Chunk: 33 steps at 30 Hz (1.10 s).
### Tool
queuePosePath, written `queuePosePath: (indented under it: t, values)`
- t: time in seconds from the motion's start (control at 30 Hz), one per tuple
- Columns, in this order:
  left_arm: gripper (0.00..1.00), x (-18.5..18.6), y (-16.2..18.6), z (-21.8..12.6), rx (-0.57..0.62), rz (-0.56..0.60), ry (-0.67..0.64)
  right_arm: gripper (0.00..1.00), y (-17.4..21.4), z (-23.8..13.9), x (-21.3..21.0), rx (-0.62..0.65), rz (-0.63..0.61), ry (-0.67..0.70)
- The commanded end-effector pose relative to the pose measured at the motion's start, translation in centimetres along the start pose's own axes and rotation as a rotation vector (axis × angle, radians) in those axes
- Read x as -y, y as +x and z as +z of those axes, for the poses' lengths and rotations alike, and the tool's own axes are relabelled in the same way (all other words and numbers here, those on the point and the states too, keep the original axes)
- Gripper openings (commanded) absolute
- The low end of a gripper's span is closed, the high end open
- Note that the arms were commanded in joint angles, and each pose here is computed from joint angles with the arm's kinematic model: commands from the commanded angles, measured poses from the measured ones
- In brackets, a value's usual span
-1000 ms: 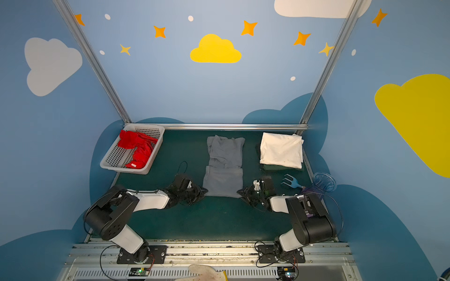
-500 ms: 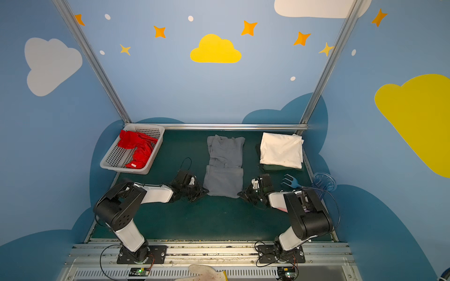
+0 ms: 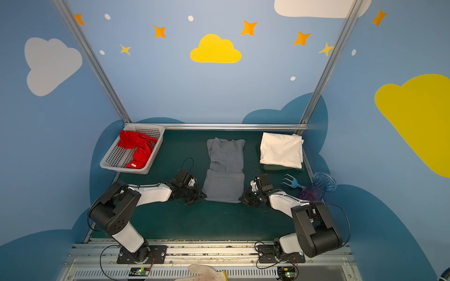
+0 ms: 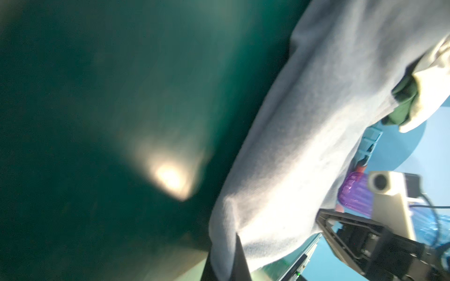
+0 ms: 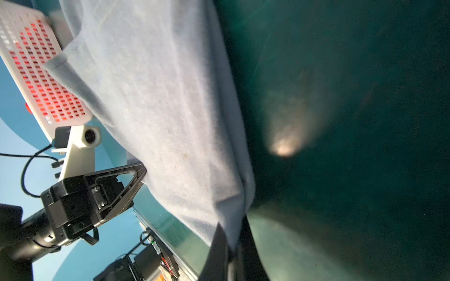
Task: Fold and stack the t-shirts
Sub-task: 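Lower both grippers to the folded edge nearest the robot and grasp it, then lift the near edge and fold it over toward the far edge with both grippers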
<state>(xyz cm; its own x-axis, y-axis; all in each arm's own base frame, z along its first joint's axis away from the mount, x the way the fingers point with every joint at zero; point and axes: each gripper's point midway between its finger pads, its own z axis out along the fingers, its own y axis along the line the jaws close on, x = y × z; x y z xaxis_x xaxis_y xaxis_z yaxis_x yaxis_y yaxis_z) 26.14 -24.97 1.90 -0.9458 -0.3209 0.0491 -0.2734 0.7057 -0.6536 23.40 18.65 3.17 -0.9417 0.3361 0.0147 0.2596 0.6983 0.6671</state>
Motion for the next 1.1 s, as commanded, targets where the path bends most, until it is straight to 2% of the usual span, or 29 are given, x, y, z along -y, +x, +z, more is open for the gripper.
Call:
queuePosePath:
  t: [0.0,0.13,0.3,0.6,0.73,0.87,1.07]
  values:
    - [0.04,-1.5,2.2,-0.9,-0.021,-0.004,-0.067,0.00,1.4,-0.8,0.3,-0.037,-0.034,0.059]
    - [0.04,-1.5,4.1,-2.3,0.002,0.050,-0.108,0.00,3.3,-2.1,0.0,-0.062,-0.064,0.073]
    - [0.04,-2.5,6.2,-4.3,0.063,0.098,-0.154,0.00,5.1,-4.0,-0.6,-0.029,-0.089,0.064]
    - [0.04,-3.2,10.0,-6.9,0.151,0.143,-0.144,0.00,10.0,-6.1,-0.6,-0.026,-0.096,0.033]
    - [0.04,-1.8,12.2,-9.0,0.229,0.234,-0.122,0.00,11.4,-7.9,-1.1,-0.016,-0.107,0.007]
    - [0.04,-1.8,12.5,-10.6,0.253,0.236,-0.130,0.00,11.2,-9.9,-2.5,0.028,-0.128,-0.016]
    - [0.04,1.6,11.6,-12.9,0.322,0.314,-0.056,0.00,10.5,-11.5,-5.4,0.047,-0.189,-0.022]
